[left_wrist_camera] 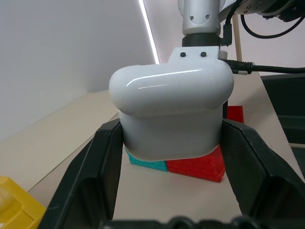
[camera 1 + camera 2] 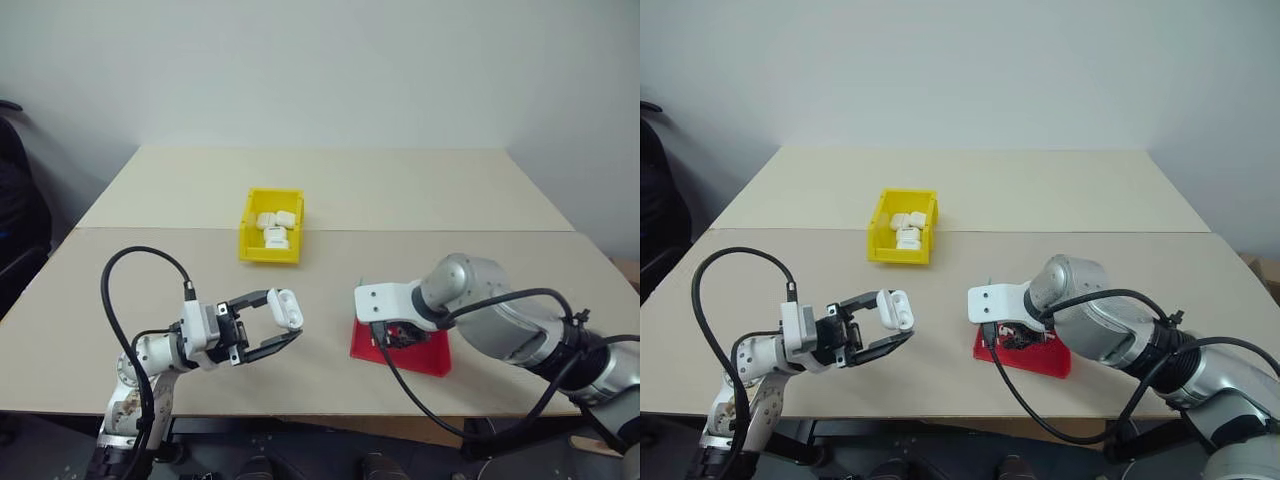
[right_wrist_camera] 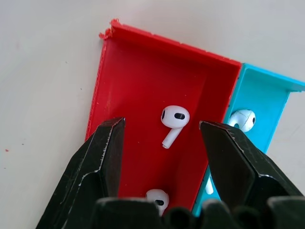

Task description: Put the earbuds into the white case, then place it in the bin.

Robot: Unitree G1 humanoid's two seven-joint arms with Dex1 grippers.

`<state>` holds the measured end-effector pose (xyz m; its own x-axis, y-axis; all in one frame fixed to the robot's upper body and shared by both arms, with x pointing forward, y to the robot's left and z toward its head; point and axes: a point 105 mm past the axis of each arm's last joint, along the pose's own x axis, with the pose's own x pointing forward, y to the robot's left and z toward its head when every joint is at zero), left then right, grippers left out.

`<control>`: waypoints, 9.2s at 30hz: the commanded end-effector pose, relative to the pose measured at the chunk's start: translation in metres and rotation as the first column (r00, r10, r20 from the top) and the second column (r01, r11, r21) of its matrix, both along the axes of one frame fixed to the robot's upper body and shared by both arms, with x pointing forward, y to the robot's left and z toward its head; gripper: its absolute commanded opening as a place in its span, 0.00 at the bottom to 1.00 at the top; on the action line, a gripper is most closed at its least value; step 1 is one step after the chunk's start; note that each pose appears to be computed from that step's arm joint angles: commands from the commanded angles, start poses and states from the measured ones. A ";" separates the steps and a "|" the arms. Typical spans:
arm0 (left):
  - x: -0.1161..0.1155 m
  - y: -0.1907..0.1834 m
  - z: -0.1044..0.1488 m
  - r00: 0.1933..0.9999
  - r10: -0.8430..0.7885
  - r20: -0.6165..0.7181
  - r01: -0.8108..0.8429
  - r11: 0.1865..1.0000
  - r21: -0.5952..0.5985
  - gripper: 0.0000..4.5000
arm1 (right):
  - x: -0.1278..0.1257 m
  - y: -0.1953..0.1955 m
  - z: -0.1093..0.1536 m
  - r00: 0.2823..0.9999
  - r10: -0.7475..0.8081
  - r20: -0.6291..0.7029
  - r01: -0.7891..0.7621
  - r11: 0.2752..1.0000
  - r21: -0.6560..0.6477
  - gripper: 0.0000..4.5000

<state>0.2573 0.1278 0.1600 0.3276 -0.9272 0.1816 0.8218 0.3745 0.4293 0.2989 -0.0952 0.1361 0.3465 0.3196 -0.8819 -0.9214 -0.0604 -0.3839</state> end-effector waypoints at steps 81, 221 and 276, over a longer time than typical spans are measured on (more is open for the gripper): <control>0.006 -0.001 -0.002 0.998 0.062 0.015 -0.063 0.995 0.083 0.62 | -0.005 -0.017 -0.015 0.998 -0.063 -0.018 0.063 0.998 -0.007 0.01; -0.040 -0.066 0.095 0.885 -0.465 0.003 0.463 0.881 -0.095 0.62 | -0.085 0.015 0.164 0.850 0.284 0.443 -0.466 0.015 0.885 0.17; -0.032 -0.011 0.024 0.972 -0.208 -0.107 0.223 0.962 0.157 0.62 | 0.019 -0.045 0.128 0.988 -0.045 0.145 -0.061 0.757 0.651 0.58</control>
